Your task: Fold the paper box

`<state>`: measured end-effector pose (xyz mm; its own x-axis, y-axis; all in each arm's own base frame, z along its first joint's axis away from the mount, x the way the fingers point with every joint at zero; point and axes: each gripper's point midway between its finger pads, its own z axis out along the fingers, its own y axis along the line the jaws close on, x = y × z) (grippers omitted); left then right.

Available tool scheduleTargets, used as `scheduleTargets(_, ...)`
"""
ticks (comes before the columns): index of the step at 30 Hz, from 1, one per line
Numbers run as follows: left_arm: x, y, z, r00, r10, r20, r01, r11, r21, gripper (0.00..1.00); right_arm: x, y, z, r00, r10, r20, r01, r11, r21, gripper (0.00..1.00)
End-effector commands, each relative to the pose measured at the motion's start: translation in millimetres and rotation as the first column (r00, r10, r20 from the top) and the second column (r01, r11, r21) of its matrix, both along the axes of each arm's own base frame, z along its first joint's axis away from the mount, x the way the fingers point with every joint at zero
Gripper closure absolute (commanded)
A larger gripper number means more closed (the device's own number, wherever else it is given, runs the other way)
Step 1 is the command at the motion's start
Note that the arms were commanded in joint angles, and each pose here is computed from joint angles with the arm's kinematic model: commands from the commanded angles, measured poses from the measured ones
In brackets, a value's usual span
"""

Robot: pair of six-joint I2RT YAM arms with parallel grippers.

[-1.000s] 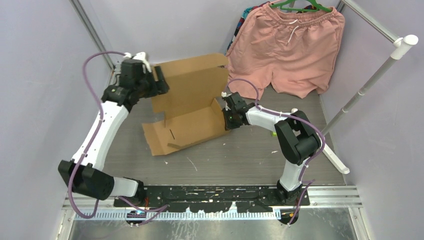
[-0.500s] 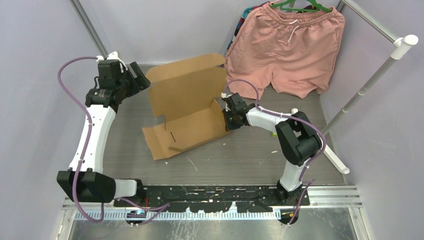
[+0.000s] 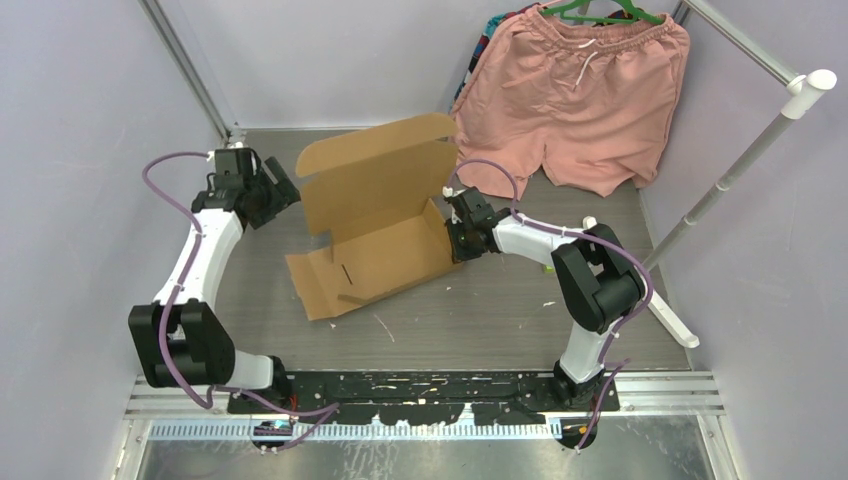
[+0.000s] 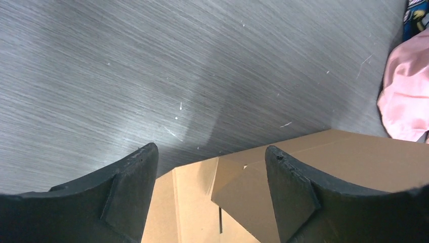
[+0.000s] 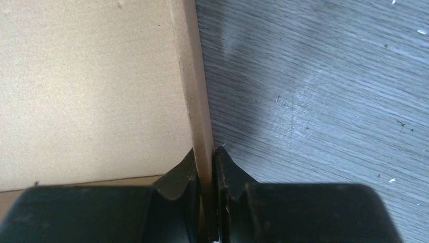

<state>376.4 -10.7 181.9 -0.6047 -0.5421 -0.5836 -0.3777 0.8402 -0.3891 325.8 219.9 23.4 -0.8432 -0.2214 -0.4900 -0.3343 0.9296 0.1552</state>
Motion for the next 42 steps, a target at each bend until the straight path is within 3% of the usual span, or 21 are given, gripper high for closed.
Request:
scheduleTargets(1,13,-4,31,0.983,0.018,0.184,-0.009,0.999,-0.047,0.23,-11,-8,-4,1.0,0.009,-0.017,-0.01,0.999,-0.044,0.81)
scheduleTargets(9,21,-58,-14,0.98,-0.192,0.057,0.199,0.962,-0.187,0.25,-4,-3,-1,1.0,0.016,-0.003,-0.016,0.997,-0.07,0.8)
scheduleTargets(18,30,-151,-63,0.885,-0.465,0.005,0.451,0.855,-0.255,0.27,2,4,1,0.999,0.039,0.009,-0.037,0.993,-0.111,0.76)
scheduleTargets(23,25,-168,-75,0.858,-0.513,0.002,0.495,0.827,-0.268,0.27,7,4,5,0.998,0.061,0.026,-0.057,0.988,-0.143,0.69)
scheduleTargets(40,25,-193,-79,0.789,-0.614,0.014,0.589,0.75,-0.302,0.28,32,26,36,0.976,0.178,0.126,-0.159,0.976,-0.149,0.6)
scheduleTargets(42,25,-196,-80,0.782,-0.623,0.014,0.597,0.743,-0.301,0.28,33,28,36,0.974,0.19,0.126,-0.171,0.974,-0.148,0.54)
